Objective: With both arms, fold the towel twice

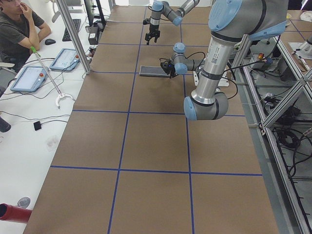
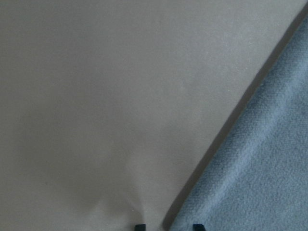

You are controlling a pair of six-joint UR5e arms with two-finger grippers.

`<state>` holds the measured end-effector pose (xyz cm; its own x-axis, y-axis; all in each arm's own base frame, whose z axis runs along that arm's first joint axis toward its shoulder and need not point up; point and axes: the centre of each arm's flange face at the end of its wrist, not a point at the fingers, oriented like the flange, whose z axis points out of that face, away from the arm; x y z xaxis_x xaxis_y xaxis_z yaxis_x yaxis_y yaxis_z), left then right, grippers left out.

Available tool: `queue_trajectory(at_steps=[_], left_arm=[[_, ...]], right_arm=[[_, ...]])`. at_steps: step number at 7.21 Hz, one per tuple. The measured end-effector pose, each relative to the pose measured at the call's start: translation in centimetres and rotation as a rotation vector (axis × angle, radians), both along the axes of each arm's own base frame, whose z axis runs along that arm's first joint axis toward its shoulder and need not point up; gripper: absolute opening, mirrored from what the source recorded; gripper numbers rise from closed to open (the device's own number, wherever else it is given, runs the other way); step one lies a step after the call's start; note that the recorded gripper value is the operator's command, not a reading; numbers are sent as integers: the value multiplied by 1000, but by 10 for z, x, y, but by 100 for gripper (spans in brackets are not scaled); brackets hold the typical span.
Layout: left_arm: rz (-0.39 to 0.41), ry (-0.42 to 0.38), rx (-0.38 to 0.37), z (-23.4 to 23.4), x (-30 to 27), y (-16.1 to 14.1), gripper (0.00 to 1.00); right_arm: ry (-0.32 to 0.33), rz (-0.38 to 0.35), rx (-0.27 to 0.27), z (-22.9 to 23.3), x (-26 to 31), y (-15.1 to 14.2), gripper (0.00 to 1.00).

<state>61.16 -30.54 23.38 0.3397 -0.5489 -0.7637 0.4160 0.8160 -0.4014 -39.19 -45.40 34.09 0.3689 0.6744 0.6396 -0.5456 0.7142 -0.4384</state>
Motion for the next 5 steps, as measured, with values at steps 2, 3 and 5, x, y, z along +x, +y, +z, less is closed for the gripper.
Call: queue_trajectory(at_steps=[2,3,5], left_arm=[[1,-1,0,0,1,0,41],[1,-1,0,1,1,0,39],[2,-1,0,0,1,1,37]], right_arm=[[0,-1,1,0,0,0,100],[0,-1,1,0,0,0,100],[-1,-1,2,-1,0,0,100]])
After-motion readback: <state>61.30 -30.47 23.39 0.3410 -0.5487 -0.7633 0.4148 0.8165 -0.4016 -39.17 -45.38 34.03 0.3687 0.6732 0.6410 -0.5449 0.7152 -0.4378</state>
